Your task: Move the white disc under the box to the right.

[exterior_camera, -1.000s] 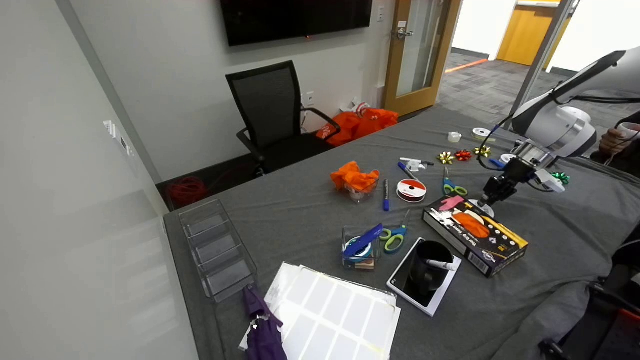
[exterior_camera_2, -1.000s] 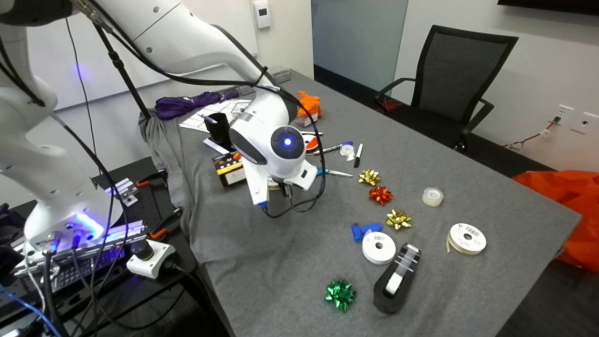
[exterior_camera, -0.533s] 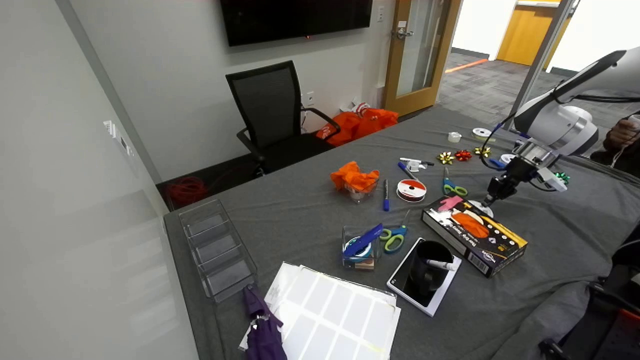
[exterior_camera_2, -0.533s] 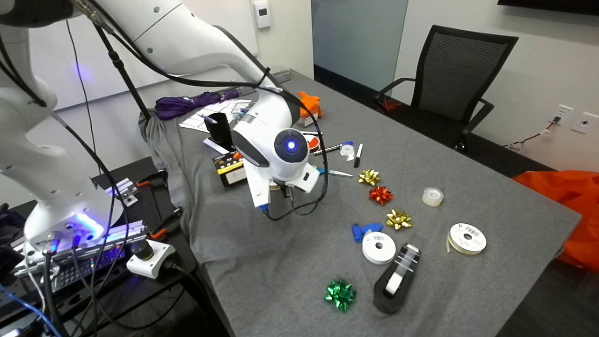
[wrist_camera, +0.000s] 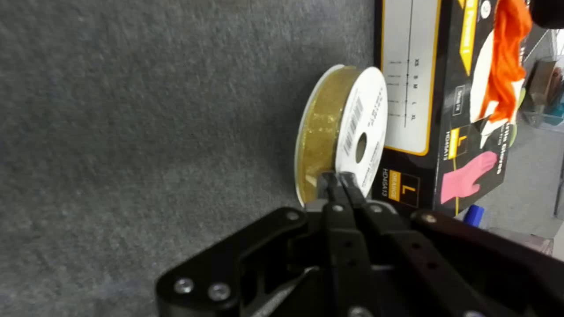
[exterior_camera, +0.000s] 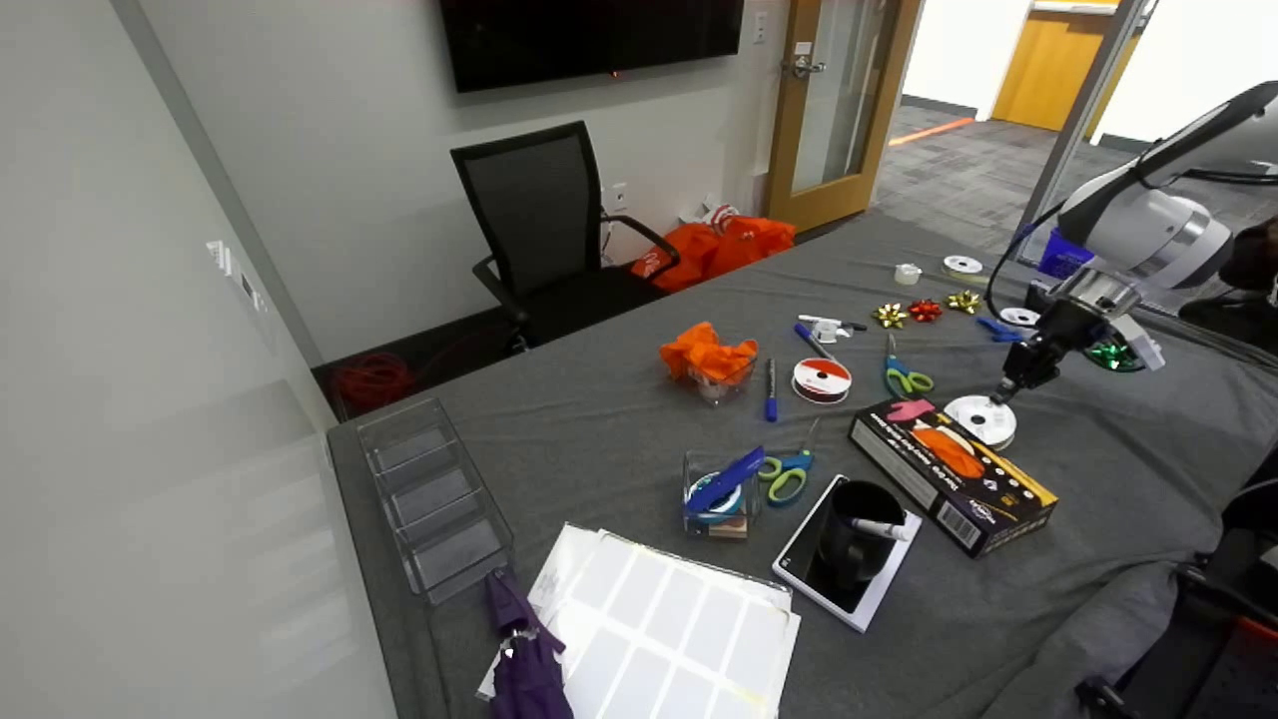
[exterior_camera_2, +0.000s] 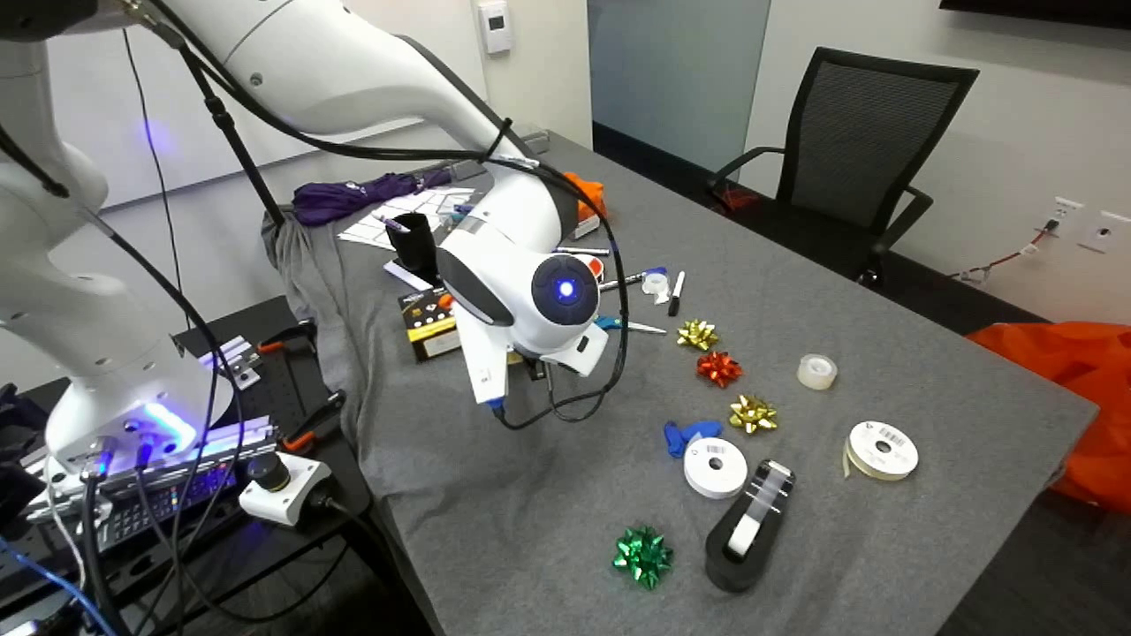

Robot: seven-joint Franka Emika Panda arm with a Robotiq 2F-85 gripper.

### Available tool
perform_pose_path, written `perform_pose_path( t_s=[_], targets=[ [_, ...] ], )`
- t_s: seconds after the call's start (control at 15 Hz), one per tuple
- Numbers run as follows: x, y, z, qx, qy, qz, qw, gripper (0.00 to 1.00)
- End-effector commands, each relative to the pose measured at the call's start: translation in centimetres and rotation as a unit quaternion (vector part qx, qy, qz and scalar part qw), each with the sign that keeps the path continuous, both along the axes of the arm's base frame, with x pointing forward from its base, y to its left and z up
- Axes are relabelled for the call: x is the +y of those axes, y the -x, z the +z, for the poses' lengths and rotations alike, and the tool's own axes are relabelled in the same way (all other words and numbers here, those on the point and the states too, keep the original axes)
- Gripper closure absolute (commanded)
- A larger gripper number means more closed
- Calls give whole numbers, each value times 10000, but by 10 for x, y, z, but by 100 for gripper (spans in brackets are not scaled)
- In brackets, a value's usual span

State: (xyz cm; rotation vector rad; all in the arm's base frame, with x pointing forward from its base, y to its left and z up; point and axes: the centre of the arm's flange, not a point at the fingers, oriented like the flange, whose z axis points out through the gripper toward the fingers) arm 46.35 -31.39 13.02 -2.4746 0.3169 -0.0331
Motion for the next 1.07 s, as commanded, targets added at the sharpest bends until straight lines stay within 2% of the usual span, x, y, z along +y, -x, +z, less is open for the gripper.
perform_pose_path(
  t_s=[0.0,0.27,0.73,1.0],
  targets=[
    [-30,14,34,-53,4,159,9999,100],
    [-48,19,58,-160,-102,164,9997,100],
    [-59,12,74,-504,-331,-131,9981,100],
    [-75,3,85,-510,39,-286,9983,100]
  ],
)
